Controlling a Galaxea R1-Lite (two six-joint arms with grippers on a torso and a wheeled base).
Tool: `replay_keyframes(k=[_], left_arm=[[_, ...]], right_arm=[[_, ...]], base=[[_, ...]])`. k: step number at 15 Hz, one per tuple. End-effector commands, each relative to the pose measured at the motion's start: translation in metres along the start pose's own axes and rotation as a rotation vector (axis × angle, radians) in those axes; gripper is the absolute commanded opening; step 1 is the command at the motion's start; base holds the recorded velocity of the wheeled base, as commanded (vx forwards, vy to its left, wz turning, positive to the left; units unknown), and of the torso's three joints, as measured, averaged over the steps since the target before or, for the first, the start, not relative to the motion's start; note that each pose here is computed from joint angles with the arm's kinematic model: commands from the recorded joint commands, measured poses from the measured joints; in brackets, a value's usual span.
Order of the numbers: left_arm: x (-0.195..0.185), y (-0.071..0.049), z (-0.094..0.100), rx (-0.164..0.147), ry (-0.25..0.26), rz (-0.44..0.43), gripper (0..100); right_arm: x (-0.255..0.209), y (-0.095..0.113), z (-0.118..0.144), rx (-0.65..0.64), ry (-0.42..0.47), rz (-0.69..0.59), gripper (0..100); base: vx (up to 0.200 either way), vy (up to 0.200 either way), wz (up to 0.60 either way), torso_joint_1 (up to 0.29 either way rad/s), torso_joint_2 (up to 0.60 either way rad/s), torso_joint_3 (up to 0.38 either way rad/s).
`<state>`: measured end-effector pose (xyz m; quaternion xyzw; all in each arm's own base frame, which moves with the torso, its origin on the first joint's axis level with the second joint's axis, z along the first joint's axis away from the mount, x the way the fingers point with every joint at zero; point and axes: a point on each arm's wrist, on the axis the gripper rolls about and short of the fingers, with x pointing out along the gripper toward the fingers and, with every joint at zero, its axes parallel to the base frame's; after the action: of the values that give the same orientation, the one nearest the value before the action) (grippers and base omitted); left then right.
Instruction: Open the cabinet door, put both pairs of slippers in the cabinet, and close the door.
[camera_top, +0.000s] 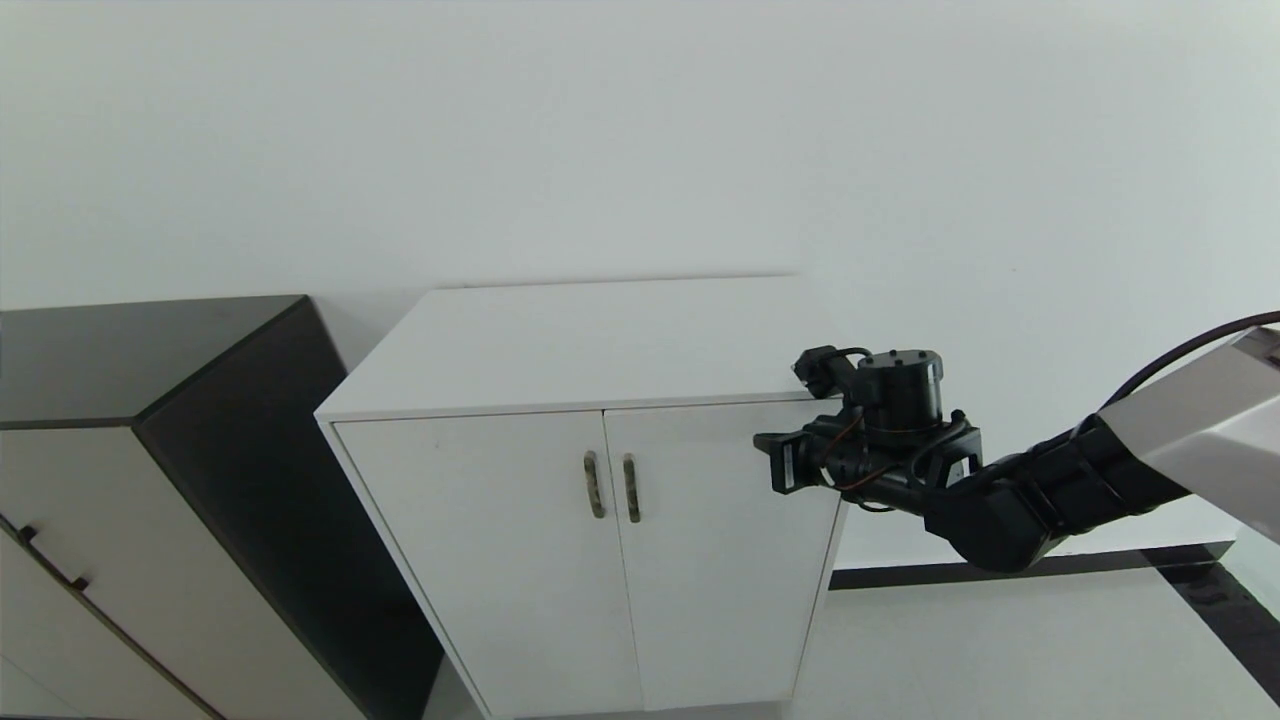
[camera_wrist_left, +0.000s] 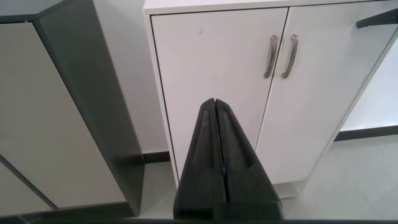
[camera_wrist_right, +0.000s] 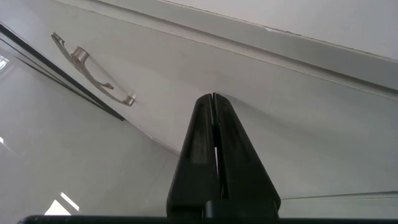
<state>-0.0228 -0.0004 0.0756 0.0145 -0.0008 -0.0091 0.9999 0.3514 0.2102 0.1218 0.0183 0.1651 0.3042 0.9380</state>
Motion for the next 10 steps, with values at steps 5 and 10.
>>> replay_keyframes(k=[5, 10], left_arm=[[0.0001, 0.0000, 0.0001, 0.000, 0.001, 0.000, 0], [0.0000, 0.0000, 0.0000, 0.000, 0.000, 0.000, 0]], right_arm=[[0.0003, -0.0040, 0.0009, 0.003, -0.004, -0.009, 0], [0.0004, -0.0060, 0.0006, 0.005, -0.003, -0.014, 0]], base=[[0.000, 0.000, 0.00, 0.000, 0.00, 0.000], [0.000, 0.000, 0.00, 0.000, 0.00, 0.000]])
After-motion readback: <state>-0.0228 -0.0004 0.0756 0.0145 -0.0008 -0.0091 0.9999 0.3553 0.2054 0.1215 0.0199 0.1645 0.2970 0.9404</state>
